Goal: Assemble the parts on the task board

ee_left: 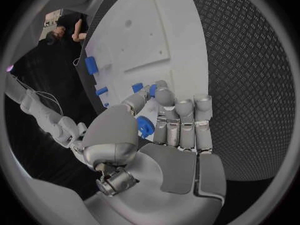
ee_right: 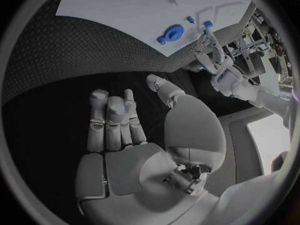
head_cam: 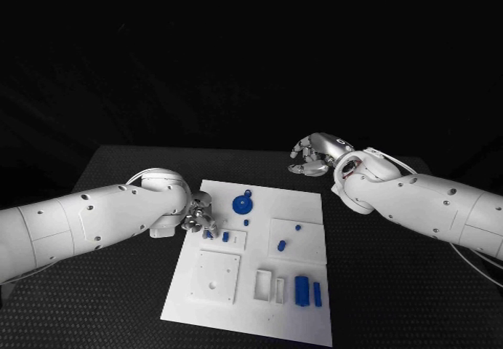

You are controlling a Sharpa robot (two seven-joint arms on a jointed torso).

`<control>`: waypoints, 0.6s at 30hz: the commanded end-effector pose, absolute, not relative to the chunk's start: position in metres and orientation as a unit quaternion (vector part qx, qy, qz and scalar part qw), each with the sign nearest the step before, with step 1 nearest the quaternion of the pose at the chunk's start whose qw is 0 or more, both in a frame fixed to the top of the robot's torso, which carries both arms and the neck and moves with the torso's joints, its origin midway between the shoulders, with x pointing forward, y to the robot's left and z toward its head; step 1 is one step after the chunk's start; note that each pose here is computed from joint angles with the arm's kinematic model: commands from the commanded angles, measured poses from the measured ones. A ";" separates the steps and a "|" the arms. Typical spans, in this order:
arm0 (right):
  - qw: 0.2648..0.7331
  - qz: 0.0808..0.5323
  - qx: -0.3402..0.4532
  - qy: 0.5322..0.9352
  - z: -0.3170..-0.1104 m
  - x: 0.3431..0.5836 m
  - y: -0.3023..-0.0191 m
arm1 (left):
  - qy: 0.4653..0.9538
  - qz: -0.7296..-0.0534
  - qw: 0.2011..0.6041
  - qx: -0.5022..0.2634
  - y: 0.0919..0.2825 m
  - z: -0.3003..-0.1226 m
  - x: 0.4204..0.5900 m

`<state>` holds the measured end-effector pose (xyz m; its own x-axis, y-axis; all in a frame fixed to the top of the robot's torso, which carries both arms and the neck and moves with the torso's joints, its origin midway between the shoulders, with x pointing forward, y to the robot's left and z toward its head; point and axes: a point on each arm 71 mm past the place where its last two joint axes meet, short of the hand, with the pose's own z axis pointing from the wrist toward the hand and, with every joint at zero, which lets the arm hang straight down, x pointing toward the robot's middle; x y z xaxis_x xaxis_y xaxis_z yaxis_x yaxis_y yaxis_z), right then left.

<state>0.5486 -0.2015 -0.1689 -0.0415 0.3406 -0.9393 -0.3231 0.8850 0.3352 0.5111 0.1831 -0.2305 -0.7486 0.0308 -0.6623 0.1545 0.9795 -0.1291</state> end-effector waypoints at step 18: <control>0.689 0.242 0.000 0.683 -0.170 0.548 -0.199 | 0.939 -0.073 0.329 0.069 0.182 -0.230 0.513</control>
<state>0.5487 -0.2006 -0.1691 -0.0427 0.3405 -0.9393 -0.3241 0.8846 0.3354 0.5133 0.1812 -0.2304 -0.7689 0.0633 -0.6363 0.1707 0.9793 -0.1088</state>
